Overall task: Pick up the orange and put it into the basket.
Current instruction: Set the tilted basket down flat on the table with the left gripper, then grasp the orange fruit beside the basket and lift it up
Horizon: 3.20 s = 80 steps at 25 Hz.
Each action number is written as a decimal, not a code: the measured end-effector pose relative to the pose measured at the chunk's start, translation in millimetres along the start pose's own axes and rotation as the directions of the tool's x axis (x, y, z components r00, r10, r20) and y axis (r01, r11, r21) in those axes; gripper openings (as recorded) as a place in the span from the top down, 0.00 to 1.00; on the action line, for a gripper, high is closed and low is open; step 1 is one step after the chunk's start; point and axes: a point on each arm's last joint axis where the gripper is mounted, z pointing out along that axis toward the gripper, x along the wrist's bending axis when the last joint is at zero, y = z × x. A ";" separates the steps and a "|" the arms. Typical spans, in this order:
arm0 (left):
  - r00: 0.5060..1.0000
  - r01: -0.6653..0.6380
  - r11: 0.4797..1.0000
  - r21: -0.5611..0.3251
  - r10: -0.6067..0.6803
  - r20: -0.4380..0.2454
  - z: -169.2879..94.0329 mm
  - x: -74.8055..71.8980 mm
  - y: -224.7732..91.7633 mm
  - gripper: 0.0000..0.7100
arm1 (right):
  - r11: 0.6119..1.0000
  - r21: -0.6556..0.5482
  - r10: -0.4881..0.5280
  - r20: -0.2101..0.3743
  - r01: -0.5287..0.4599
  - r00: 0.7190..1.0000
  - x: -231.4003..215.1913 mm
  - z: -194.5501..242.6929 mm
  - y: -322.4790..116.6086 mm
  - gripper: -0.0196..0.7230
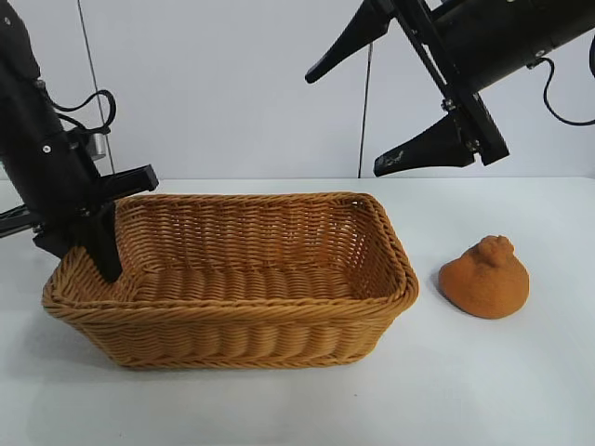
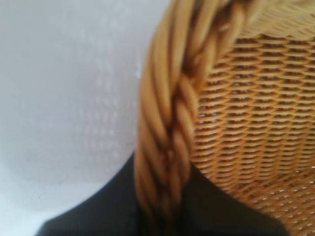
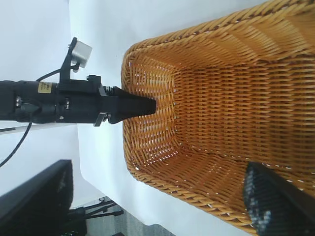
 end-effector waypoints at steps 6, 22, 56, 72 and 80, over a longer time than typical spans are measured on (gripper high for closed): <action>1.000 -0.011 1.000 0.002 0.011 0.004 0.0 -0.4 -0.2 0.62 | 1.000 0.000 0.000 0.000 0.000 1.000 0.0 0.0 0.0 0.11; 0.980 -0.199 0.975 -0.102 0.194 -0.053 -77.3 -19.3 -11.3 0.23 | 1.000 0.000 0.000 0.000 0.000 1.000 0.0 0.0 0.0 0.11; 0.976 -0.070 0.978 -0.196 0.027 -0.216 -172.8 42.0 -50.1 0.23 | 1.000 -0.016 -0.005 0.012 0.006 1.000 -1.1 0.0 1.5 0.11; 0.967 -0.127 0.937 -0.325 0.045 -0.249 -184.1 50.4 -240.1 0.23 | 1.000 -0.016 -0.005 0.012 0.006 1.000 -1.1 0.0 1.5 0.11; 0.965 -0.182 0.849 -0.496 0.056 -0.257 -161.0 62.7 -310.2 0.23 | 1.000 -0.010 -0.006 0.010 0.006 1.000 -0.9 0.0 0.9 0.11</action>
